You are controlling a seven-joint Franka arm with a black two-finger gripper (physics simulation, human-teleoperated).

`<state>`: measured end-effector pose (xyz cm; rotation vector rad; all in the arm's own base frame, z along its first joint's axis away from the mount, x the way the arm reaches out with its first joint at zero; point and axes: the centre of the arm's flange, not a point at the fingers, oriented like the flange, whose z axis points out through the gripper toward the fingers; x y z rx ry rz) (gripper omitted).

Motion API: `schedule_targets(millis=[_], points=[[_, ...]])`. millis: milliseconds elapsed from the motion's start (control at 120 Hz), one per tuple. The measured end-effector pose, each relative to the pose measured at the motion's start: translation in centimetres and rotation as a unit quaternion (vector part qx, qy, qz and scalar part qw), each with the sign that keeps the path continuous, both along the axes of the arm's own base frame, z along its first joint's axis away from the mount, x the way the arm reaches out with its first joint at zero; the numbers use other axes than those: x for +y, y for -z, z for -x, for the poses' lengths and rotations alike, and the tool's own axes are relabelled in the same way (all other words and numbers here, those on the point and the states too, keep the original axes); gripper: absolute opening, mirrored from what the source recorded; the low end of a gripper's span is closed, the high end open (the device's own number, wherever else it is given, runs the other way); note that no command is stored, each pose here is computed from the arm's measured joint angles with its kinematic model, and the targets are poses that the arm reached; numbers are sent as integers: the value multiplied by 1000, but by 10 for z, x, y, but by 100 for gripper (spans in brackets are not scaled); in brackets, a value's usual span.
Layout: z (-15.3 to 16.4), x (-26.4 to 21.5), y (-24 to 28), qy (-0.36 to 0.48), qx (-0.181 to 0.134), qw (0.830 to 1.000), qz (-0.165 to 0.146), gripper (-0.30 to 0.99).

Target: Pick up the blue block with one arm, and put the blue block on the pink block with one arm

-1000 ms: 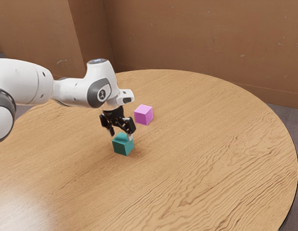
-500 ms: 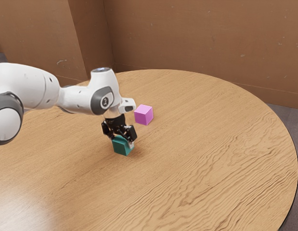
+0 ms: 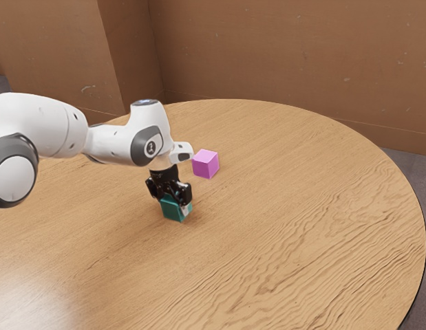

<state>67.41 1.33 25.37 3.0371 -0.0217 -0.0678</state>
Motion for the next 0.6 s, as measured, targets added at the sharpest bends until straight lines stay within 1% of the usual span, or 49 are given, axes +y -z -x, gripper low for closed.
schedule_targets(millis=[67,183,267,358,467,600], points=[[-2,0,-9,0,-7,1000,-3,33],[-2,1,-45,-1,-30,1000,-8,37],[-1,1,-82,0,-45,999,-10,39],[-15,3,-129,5,-63,998,-15,40],[-25,17,-156,4,-60,998,-30,40],[-64,27,-170,11,-59,997,-50,38]])
